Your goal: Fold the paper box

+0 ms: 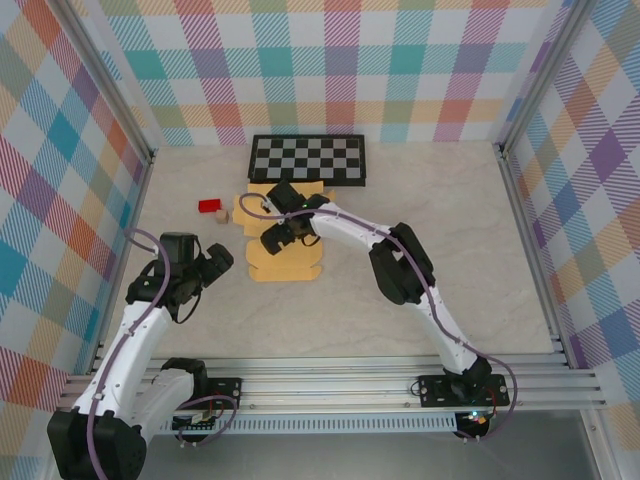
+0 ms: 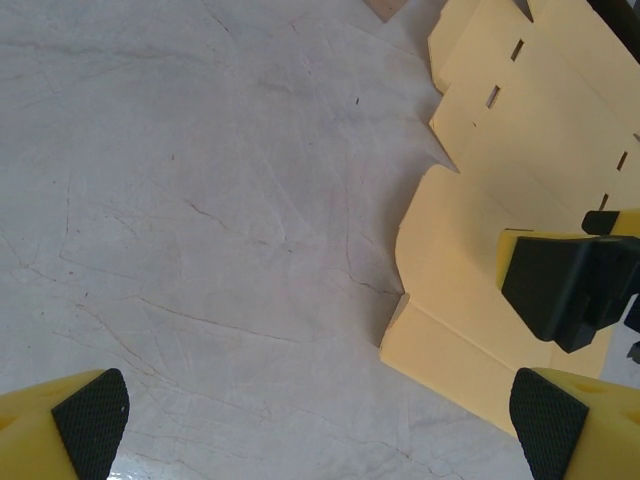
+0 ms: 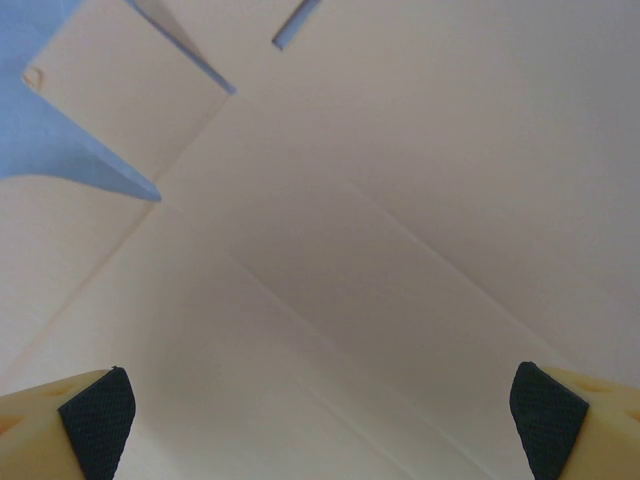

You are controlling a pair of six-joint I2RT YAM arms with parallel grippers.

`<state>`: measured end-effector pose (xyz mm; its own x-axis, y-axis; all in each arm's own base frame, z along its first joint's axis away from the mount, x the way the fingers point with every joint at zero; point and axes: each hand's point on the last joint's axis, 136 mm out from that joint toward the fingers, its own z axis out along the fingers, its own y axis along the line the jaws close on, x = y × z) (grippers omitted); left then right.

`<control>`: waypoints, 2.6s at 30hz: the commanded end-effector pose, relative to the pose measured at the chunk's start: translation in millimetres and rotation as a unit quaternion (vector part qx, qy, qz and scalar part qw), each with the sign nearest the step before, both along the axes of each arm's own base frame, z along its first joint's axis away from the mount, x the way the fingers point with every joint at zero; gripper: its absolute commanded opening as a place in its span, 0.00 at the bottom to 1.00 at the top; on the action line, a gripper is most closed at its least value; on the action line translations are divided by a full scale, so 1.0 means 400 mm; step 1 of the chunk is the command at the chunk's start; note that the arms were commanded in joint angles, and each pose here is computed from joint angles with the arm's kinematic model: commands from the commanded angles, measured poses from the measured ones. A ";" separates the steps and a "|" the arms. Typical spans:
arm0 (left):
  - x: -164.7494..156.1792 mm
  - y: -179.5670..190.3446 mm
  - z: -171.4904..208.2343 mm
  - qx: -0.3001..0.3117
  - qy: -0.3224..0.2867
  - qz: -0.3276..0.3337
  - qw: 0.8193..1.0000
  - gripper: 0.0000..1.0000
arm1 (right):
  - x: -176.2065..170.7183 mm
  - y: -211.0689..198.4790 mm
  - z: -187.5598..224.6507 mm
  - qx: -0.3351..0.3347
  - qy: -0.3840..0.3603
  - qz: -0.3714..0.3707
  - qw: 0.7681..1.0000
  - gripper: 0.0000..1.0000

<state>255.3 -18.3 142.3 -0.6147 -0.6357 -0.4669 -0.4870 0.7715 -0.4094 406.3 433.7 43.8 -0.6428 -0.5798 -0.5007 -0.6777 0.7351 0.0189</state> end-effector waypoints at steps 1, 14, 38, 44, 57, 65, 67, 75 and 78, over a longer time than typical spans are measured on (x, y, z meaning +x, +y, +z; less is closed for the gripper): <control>0.006 0.006 0.004 -0.009 -0.014 0.015 1.000 1.00 | -0.016 -0.002 -0.025 -0.015 0.010 0.002 1.000 1.00; 0.011 -0.034 0.025 -0.056 -0.026 0.005 0.998 1.00 | -0.101 -0.130 -0.066 -0.037 0.003 -0.019 0.999 1.00; 0.144 -0.317 -0.026 -0.039 -0.002 -0.182 0.983 0.95 | -0.359 -0.414 0.192 0.039 -0.037 -0.009 0.998 1.00; 0.239 -0.362 -0.056 0.023 0.008 -0.259 0.965 0.95 | -0.268 -0.478 0.310 0.091 -0.087 -0.010 0.992 1.00; 0.324 -0.431 -0.191 0.028 0.035 -0.366 0.929 0.75 | -0.123 -0.455 0.395 0.137 -0.087 0.082 0.983 0.90; 0.371 -0.450 -0.183 -0.041 -0.029 -0.400 0.915 0.62 | -0.155 -0.404 0.394 0.164 -0.050 0.223 0.960 0.78; 0.367 -0.467 -0.188 -0.058 -0.029 -0.415 0.907 0.59 | -0.155 -0.398 0.392 0.161 -0.038 0.236 0.957 0.78; 0.356 -0.445 -0.248 -0.032 0.006 -0.418 0.908 0.41 | -0.153 -0.378 0.391 0.161 0.006 0.272 0.949 0.77; 0.355 -0.426 -0.260 -0.013 0.016 -0.412 0.911 0.39 | -0.155 -0.374 0.391 0.163 0.012 0.278 0.946 0.76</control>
